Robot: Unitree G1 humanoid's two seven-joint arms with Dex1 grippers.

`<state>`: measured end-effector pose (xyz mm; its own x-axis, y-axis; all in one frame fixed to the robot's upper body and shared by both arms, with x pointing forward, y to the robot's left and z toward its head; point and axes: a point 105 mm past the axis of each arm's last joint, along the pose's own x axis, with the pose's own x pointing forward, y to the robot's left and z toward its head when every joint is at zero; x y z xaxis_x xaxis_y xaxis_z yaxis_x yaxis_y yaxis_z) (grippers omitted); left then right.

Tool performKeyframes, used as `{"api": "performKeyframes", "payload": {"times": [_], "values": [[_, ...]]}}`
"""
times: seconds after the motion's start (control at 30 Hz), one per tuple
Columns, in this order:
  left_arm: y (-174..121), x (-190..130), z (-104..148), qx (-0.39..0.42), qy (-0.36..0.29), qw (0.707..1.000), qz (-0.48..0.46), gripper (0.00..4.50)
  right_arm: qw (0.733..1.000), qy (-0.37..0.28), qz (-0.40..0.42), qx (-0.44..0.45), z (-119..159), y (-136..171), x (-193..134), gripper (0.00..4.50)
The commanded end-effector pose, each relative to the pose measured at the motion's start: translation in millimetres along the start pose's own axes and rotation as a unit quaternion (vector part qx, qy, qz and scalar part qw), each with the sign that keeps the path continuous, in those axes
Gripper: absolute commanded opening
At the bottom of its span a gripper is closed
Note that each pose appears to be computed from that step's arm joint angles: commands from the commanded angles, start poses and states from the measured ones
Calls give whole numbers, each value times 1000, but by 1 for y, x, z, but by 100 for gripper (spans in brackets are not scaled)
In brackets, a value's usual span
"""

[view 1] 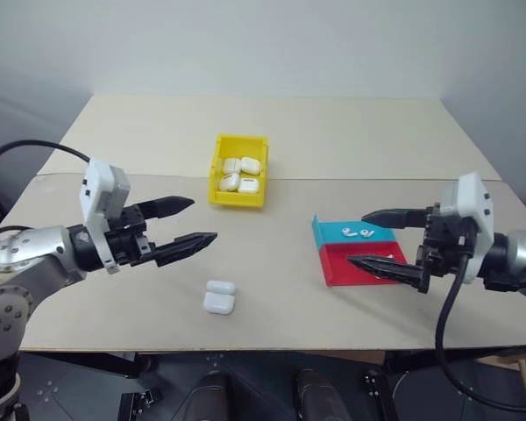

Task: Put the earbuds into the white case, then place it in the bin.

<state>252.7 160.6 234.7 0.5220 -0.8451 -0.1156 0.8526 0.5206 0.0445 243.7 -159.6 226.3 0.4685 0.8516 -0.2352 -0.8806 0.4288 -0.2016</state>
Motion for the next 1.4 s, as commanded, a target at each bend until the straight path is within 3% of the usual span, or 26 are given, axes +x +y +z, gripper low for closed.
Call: {"api": "performKeyframes", "payload": {"times": [0.03,0.33,0.6,0.8,0.97,1.07,1.23,1.4], "values": [[-5,-6,9,29,-5,999,-17,450,1000,-15,-3,-19,8,0,0,446],[-4,-8,8,14,31,999,-26,450,1000,-18,-14,-18,8,-5,3,446],[-11,-15,0,11,145,988,-46,450,999,5,-23,-29,5,-10,3,446],[0,-14,-24,-39,299,953,0,450,999,3,-42,-20,3,-10,5,446],[-11,-2,-23,-76,329,941,-32,450,998,4,-54,-17,-1,-9,5,446],[-17,1,-25,8,331,942,-50,450,998,3,-55,-16,0,-8,4,446],[-22,-8,-33,-23,369,926,-79,450,999,1,-49,-22,2,-7,4,446],[-33,-13,-49,10,382,919,-93,450,999,2,-33,-17,0,1,3,446]]}}
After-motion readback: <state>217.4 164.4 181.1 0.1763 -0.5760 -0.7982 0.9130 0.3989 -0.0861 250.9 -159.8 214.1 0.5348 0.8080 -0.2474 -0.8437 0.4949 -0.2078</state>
